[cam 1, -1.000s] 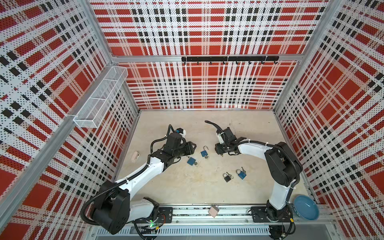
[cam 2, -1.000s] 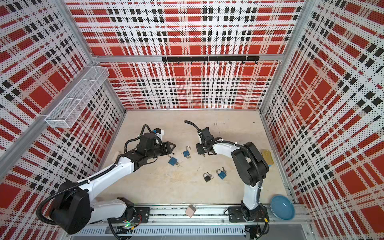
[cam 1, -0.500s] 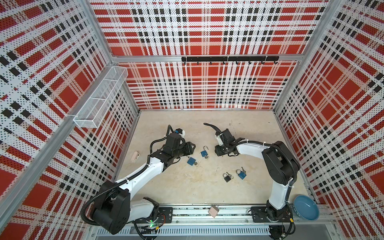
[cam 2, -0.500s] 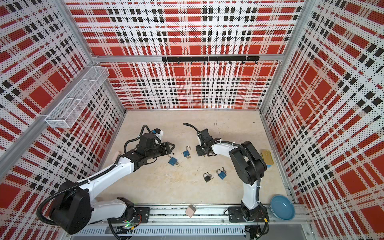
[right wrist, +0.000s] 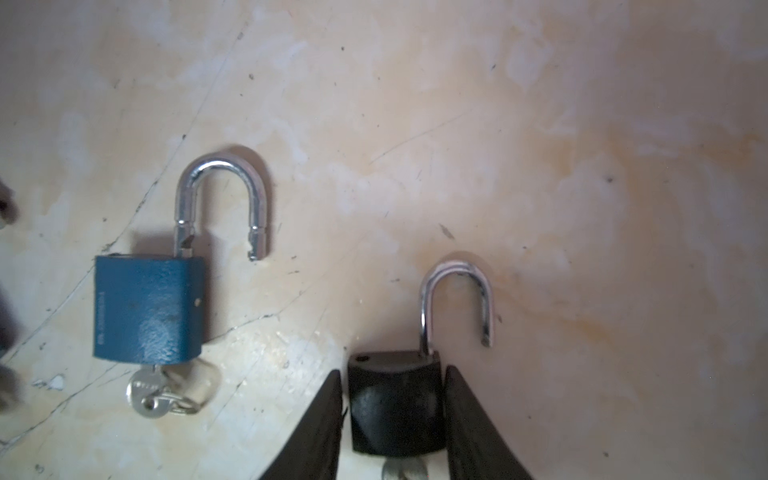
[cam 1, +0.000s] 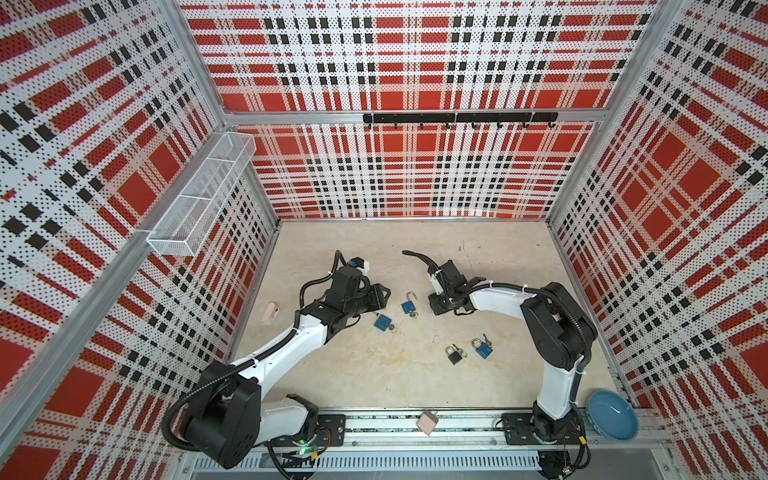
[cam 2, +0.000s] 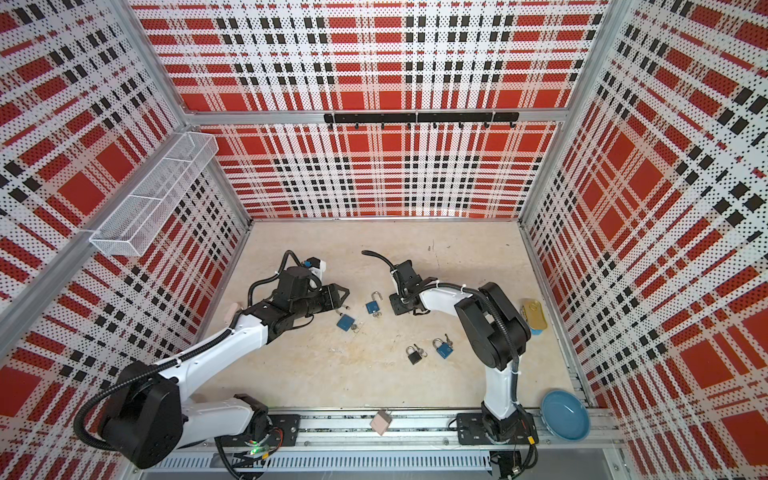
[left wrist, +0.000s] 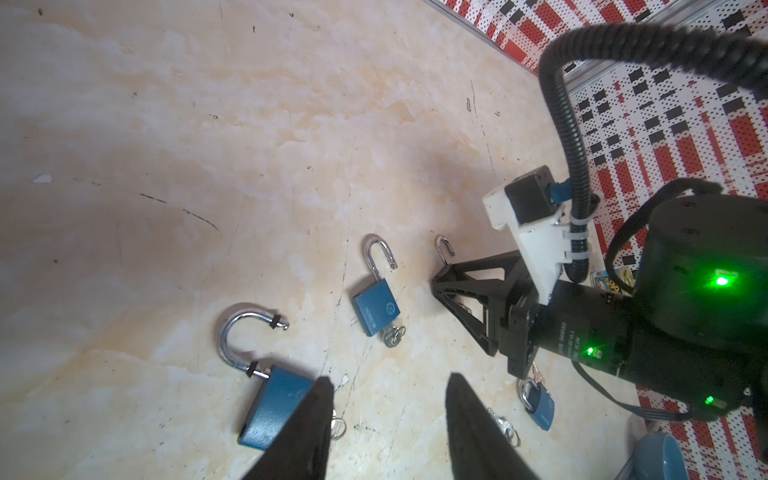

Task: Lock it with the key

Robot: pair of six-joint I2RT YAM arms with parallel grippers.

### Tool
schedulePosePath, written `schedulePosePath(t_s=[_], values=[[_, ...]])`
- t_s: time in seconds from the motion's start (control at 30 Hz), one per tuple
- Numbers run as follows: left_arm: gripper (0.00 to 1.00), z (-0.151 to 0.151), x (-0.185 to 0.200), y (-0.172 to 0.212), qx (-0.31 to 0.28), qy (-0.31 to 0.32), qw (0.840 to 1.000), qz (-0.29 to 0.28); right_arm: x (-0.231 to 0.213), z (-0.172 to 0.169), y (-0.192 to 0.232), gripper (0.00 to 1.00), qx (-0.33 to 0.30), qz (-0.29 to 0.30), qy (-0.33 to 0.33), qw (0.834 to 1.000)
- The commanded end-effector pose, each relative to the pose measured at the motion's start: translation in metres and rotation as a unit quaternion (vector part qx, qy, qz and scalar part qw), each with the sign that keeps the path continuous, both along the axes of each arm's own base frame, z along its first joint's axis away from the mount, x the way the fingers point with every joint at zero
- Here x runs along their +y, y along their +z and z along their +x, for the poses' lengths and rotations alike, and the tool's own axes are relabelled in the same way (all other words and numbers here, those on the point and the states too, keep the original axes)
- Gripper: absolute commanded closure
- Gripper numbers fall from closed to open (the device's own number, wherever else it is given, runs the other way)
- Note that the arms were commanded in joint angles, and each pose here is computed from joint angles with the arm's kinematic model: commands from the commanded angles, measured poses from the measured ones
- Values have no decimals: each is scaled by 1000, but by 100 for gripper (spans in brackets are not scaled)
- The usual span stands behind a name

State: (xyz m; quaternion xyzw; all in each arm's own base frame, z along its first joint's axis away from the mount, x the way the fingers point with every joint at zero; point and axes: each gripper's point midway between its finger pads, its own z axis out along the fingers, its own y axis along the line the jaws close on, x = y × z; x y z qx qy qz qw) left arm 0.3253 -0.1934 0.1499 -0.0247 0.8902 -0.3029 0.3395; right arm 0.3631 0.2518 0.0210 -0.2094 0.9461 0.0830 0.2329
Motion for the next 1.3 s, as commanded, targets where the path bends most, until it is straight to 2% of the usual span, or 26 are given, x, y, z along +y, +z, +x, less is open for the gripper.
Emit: schedulePosePath(t_s=[0.0, 0.3, 0.5, 0.9, 1.27], values=[[52, 2, 4, 2, -5, 8, 1000, -8, -2, -2, -10, 60, 4, -33, 11, 999], [52, 1, 6, 3, -5, 12, 1000, -12, -5, -1, -15, 64, 4, -60, 8, 998], [52, 0, 9, 5, -8, 16, 1000, -13, -5, 0, -11, 71, -4, -68, 12, 998], [53, 3, 10, 6, -2, 2, 1000, 13, 5, -15, 44, 73, -27, -14, 42, 999], [53, 6, -21, 11, 24, -62, 997, -34, 15, -54, 94, 73, -38, 34, 90, 995]])
